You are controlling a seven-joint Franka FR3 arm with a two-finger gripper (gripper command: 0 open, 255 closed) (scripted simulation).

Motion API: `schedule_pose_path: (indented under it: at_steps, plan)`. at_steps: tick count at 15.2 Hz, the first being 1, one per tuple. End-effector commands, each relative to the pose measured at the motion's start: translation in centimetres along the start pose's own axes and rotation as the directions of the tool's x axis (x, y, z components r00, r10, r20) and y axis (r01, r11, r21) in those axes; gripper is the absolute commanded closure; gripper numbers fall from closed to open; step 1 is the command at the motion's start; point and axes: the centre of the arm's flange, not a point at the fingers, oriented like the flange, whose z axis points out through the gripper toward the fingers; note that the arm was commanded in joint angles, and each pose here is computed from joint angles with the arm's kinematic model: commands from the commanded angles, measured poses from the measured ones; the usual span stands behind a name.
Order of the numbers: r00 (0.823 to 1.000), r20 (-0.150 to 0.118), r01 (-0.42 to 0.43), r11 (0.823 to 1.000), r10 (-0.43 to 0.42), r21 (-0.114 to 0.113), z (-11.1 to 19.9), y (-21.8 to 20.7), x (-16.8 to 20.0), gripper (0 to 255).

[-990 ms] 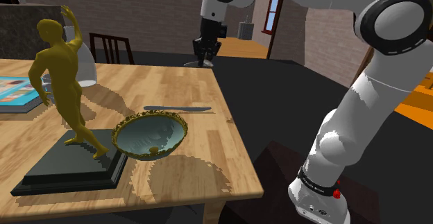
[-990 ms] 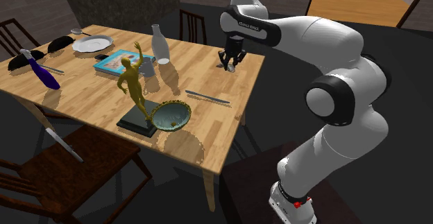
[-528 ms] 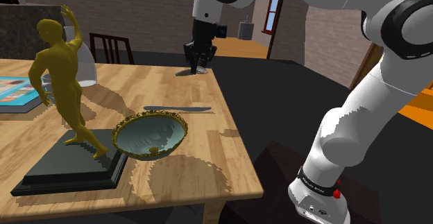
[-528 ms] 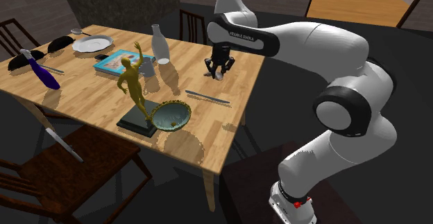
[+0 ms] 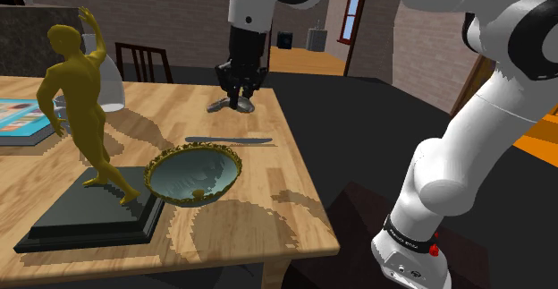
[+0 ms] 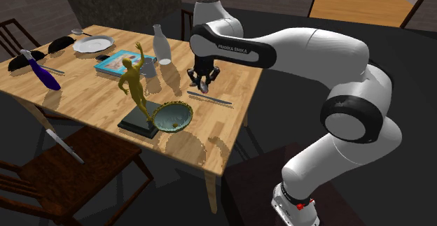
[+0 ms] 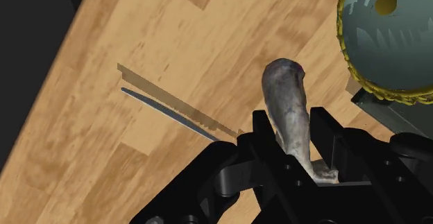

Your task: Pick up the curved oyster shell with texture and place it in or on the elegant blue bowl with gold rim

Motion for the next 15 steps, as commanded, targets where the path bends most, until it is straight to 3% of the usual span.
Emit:
schedule_pose_path:
  at_steps: [1,10,15]
  plan:
    - [1.000,0.000,-0.002,1.000,0.002,0.000,0.2,-2.5,-1.3,255]
    - [1.000,0.000,-0.002,1.000,0.002,0.000,1.1,-13.3,-7.3,255]
    - [1.000,0.000,-0.002,1.000,0.002,0.000,3.7,-13.1,-7.4,255]
